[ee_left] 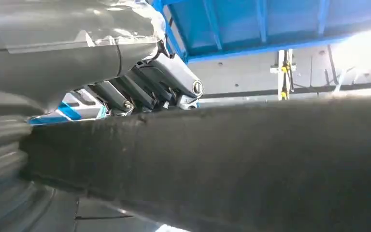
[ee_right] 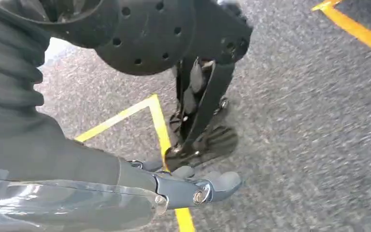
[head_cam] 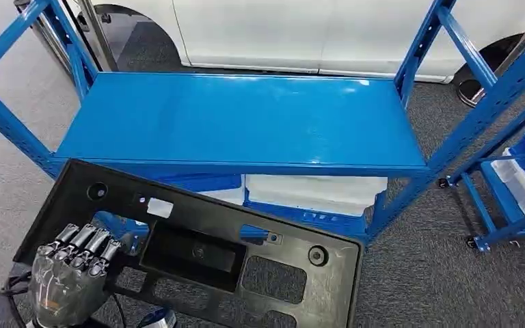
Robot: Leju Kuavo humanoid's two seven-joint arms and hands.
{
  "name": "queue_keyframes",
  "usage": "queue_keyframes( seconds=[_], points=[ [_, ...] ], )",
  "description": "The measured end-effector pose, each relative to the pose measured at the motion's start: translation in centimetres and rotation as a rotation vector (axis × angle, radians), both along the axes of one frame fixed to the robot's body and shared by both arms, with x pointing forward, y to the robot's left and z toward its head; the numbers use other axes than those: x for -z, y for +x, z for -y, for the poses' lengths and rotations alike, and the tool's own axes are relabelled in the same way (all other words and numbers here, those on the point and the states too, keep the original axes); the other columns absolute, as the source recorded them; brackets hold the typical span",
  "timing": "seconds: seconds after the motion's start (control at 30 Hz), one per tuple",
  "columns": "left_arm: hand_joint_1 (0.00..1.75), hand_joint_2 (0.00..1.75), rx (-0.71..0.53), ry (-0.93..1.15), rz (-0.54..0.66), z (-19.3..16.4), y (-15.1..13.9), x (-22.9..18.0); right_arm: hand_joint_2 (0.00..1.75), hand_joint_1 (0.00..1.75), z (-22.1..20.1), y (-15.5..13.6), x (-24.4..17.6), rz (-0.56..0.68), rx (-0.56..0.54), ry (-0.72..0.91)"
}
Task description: Take the parts from the cabinet and place them on the table.
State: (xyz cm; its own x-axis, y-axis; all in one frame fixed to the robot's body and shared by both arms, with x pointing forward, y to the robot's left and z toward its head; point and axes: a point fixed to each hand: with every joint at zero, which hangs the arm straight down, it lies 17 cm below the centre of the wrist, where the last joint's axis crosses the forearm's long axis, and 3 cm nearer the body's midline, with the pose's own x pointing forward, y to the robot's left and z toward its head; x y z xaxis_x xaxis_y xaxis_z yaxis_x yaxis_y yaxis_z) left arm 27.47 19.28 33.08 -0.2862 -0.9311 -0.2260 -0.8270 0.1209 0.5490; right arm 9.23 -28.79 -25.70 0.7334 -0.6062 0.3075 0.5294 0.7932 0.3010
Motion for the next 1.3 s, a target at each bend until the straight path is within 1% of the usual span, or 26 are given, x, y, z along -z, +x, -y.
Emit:
queue_keyframes(
  seconds=[0.2,0.47,0.57,0.63,0.73,0.97,1.13,1.3],
  points=[
    [1.75,1.75,-0.013,-0.016,-0.003,-0.3,-0.1,-0.1,1.75,0.00,-0.1,0.8,-0.4,0.038,0.001,0.009],
    [1.75,1.75,-0.043,-0.052,-0.025,-1.2,0.0,0.3,1.75,0.00,-0.3,1.1,-0.7,0.065,-0.007,0.014],
    [1.75,1.75,-0.077,-0.107,-0.048,-2.3,0.5,0.7,1.75,0.00,-0.6,1.3,-0.9,0.084,-0.031,0.014],
    [1.75,1.75,-0.091,-0.124,-0.058,-2.8,0.7,0.9,1.75,0.00,-0.7,0.9,-0.8,0.081,-0.033,0.016],
    [1.75,1.75,-0.130,-0.224,-0.122,-3.8,1.4,2.3,1.75,0.00,-0.9,0.9,-0.9,0.081,-0.031,0.019],
    [1.75,1.75,-0.103,-0.207,-0.172,-2.8,1.6,4.1,1.75,0.00,-1.2,0.6,-0.8,0.079,-0.038,0.020],
    [1.75,1.75,-0.067,-0.157,-0.161,-1.9,1.4,4.1,1.75,0.00,-1.2,0.3,-0.8,0.075,-0.045,0.018],
    [1.75,1.75,-0.065,-0.151,-0.164,-1.9,1.4,4.2,1.75,0.00,-1.2,0.3,-0.8,0.076,-0.045,0.016]
  ],
)
